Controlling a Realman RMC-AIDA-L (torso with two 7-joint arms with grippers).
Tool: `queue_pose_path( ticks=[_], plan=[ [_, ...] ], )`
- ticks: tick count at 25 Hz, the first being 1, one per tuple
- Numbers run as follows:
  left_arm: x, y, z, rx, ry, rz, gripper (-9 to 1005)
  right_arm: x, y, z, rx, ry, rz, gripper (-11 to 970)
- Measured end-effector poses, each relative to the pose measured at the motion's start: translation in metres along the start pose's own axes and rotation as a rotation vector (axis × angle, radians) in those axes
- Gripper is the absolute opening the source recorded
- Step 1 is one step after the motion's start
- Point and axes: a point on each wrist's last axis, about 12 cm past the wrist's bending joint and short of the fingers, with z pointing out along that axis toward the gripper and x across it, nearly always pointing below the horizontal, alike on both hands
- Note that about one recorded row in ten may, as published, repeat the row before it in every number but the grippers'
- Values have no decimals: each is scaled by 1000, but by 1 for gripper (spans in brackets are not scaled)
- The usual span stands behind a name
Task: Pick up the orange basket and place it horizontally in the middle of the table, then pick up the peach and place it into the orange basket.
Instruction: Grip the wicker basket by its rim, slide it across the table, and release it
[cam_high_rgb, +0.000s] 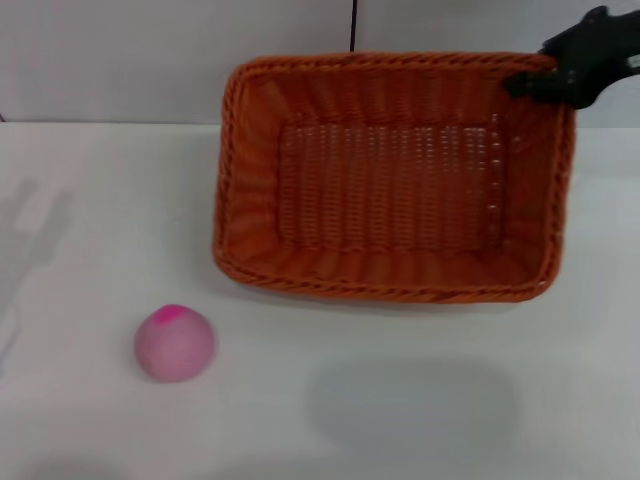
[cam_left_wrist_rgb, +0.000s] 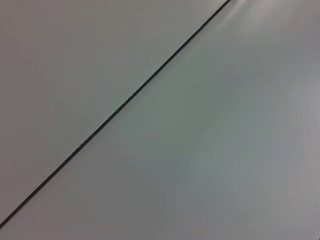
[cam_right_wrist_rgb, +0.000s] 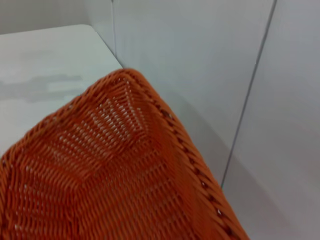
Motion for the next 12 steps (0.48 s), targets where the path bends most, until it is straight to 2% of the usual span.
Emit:
queue_pose_path(
  ticks=[5, 12],
  plan=[
    [0, 1, 1, -1, 12, -8, 763, -1, -1, 20, 9, -10, -13, 159],
    [1, 1, 3, -2, 16, -15, 758, -6, 1, 26, -3, -18, -39, 158]
  ],
)
